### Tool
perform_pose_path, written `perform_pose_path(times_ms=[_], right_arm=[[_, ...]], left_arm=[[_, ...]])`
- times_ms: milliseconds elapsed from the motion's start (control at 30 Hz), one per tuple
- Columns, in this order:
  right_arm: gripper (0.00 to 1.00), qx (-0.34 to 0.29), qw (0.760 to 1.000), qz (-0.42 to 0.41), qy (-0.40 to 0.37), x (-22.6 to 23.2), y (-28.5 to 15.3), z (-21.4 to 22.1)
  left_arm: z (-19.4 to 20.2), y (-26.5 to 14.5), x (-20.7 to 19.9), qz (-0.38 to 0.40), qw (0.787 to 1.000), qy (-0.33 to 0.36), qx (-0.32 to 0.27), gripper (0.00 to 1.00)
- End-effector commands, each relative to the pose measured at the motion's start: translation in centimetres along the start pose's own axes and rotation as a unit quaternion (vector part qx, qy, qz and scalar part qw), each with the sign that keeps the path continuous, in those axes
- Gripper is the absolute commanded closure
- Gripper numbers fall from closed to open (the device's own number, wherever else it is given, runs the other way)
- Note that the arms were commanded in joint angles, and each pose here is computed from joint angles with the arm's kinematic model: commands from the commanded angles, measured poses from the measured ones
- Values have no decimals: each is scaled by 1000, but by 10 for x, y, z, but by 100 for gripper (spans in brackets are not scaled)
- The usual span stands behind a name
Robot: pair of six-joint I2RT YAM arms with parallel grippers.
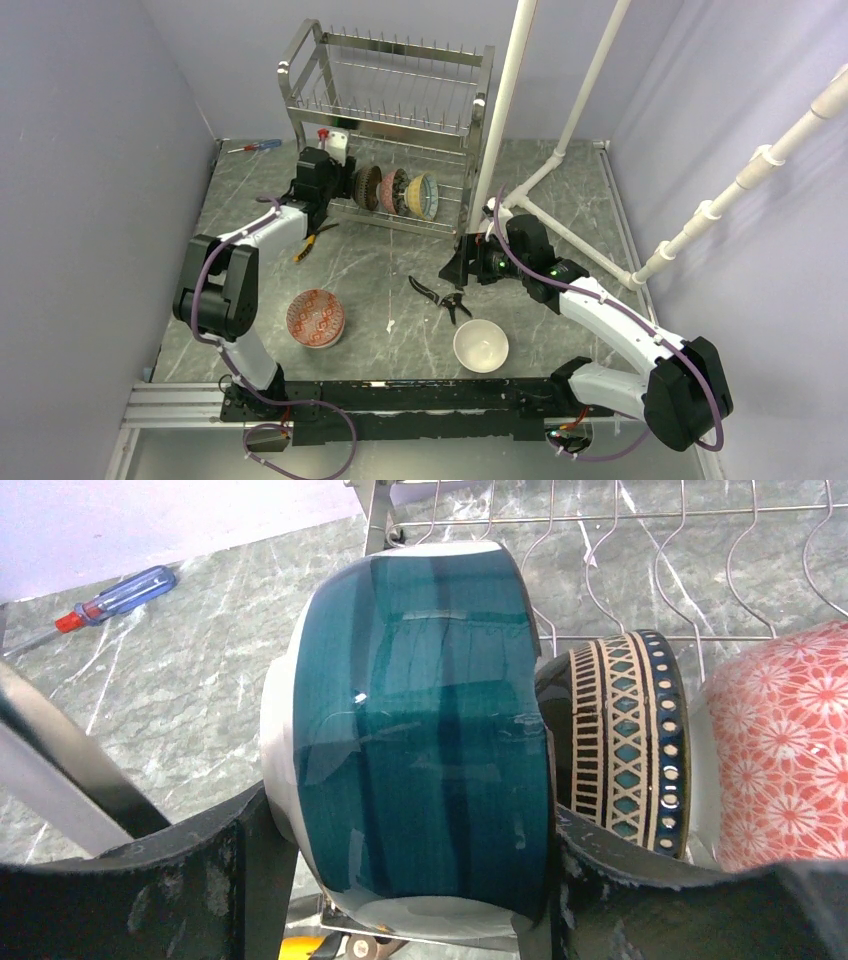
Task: Load the bowls into the dish rack
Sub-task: Place the bowl in the dish rack.
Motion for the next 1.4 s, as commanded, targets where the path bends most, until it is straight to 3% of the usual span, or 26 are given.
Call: perform_pose_path(times_ms=[0, 500, 933, 1200, 1367], right_arm=[[11, -8, 1000, -12, -14, 2, -3, -3], [11, -1, 1000, -6, -13, 0, -3, 2], [11, 3, 1000, -6, -11, 0, -2, 3], [11, 5, 1000, -3, -10, -1, -2, 3], [11, 6, 1000, -3, -11, -1, -2, 3]], left_arm=[[-44, 7, 0, -11, 997, 1, -79, 73], [-29, 26, 1, -27, 999, 26, -37, 71], [-17, 31, 8, -60, 997, 47, 11, 62], [-10, 31, 12, -84, 995, 49, 20, 34], [-5, 33, 15, -98, 993, 53, 30, 27]])
Point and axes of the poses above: each gripper's point midway between its finger pads, its own y axis out along the fingers, its own x axis along the line the jaws close on, z = x × y, the point moved 8 cm from there along -y, back along the fingers, and after that the axes turned 11 degrees about -y, right-handed, at the moved point
